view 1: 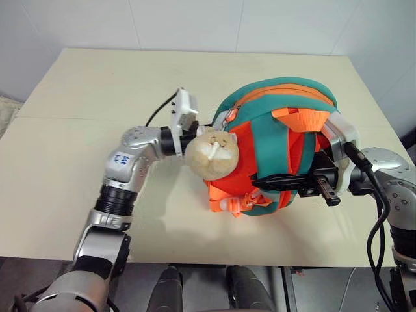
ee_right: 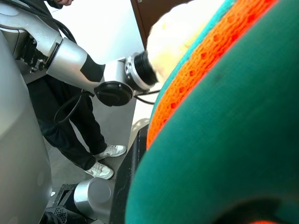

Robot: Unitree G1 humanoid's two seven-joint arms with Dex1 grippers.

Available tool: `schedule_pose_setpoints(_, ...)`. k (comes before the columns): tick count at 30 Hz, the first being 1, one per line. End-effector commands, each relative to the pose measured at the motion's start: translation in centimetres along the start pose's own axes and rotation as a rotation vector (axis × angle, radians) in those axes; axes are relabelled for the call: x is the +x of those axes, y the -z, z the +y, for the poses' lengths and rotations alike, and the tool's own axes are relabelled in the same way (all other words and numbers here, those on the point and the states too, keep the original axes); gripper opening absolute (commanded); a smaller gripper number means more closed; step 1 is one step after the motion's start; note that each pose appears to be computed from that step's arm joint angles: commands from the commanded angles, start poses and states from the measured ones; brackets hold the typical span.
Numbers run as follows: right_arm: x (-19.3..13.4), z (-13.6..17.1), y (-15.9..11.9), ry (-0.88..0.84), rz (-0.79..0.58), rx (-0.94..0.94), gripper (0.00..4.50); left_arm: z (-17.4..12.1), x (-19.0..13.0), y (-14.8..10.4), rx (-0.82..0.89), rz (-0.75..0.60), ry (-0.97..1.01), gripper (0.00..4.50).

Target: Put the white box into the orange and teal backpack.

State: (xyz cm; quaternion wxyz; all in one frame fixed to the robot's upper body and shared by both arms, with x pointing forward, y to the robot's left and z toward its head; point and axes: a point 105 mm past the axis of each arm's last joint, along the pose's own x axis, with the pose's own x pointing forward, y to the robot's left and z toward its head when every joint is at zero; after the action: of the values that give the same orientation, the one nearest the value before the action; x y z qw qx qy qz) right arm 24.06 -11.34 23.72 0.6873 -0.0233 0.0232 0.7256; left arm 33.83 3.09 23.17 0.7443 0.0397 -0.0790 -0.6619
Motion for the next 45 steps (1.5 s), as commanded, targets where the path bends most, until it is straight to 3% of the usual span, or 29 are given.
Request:
schedule_pose_setpoints(1, 0.3, 0.6, -0.4, -0.029, -0.004, -0.042, 0.00, 0.4, 0.7, -1.2, 0.064, -0.001, -0.008, 1.35)
schedule_pose_setpoints(6, 0.4, 0.6, -0.4, -0.025, -0.007, -0.045, 0.00, 0.6, 1.0, -0.5, 0.055, 0.099, -0.006, 1.35)
schedule_pose_setpoints(15, 0.3, 0.4, -0.3, -0.012, -0.009, -0.050, 0.00, 0.2, -1.8, -4.8, 0.102, 0.083, -0.026, 4.14)
schedule_pose_setpoints(17, 0.3, 0.3, -0.2, -0.010, -0.007, -0.048, 0.00, -0.1, -2.9, -5.6, 0.101, 0.082, -0.036, 4.48)
schedule_pose_setpoints(24, 0.3, 0.1, -0.2, -0.007, -0.004, -0.049, 0.00, -1.6, -7.6, -6.7, 0.096, 0.116, -0.075, 4.48)
schedule_pose_setpoints(29, 0.2, -0.1, -0.1, -0.004, 0.000, -0.049, 0.00, -1.9, -10.3, -8.1, 0.102, 0.051, -0.201, 4.48)
schedule_pose_setpoints(37, 0.1, -0.2, -0.2, -0.006, -0.040, -0.047, 0.00, -6.2, -9.8, -8.6, -0.061, -0.172, -0.186, 4.48)
schedule_pose_setpoints(45, 0.2, -0.2, -0.7, -0.021, -0.072, -0.048, 0.00, -8.2, -7.9, -6.1, -0.203, -0.120, -0.172, 4.48)
